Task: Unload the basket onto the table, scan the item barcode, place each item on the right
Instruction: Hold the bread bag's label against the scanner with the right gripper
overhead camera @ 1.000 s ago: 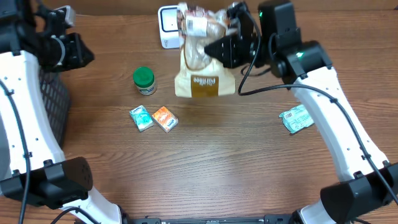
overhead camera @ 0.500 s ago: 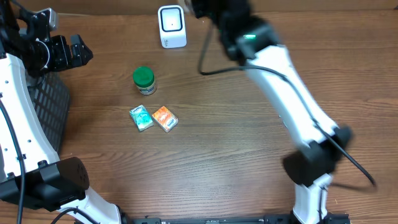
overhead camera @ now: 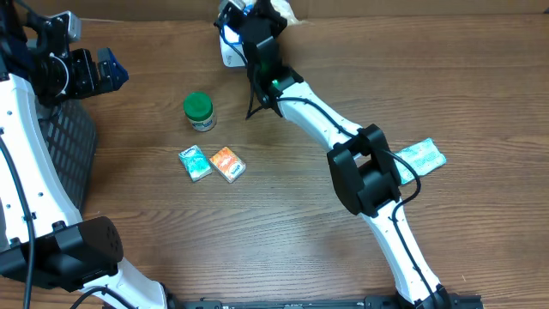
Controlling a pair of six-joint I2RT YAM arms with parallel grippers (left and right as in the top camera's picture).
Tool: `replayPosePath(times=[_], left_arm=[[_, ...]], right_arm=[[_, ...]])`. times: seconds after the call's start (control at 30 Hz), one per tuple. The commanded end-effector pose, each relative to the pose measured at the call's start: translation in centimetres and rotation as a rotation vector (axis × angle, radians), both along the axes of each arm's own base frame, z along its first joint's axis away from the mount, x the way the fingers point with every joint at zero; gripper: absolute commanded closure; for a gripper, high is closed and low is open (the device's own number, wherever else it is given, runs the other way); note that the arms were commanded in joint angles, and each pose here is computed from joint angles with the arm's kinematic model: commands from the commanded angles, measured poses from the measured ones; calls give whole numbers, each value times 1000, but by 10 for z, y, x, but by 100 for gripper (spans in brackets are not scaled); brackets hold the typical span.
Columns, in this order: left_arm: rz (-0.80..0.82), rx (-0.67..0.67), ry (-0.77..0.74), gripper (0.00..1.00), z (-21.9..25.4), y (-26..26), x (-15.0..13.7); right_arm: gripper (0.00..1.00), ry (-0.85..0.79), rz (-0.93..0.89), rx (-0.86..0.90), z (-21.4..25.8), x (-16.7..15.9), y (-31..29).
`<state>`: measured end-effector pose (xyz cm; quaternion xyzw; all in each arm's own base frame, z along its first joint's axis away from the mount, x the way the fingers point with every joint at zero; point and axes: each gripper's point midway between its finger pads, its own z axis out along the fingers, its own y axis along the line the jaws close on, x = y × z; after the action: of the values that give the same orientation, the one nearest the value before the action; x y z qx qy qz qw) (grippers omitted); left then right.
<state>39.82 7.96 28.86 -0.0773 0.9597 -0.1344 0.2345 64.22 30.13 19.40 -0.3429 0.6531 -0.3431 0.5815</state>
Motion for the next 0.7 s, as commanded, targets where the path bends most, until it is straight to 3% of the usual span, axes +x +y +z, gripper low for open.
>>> replayPosePath(times=[0.0, 0.43, 0.67], left_arm=[[-13, 22, -40, 1, 14, 0, -3], [-13, 22, -40, 0, 14, 0, -3], [-13, 22, -40, 0, 14, 0, -3]], right_arm=[[96, 17, -13, -65, -8, 1, -1], [96, 53, -18, -91, -17, -2, 0], [96, 30, -13, -66, 3, -6, 2]])
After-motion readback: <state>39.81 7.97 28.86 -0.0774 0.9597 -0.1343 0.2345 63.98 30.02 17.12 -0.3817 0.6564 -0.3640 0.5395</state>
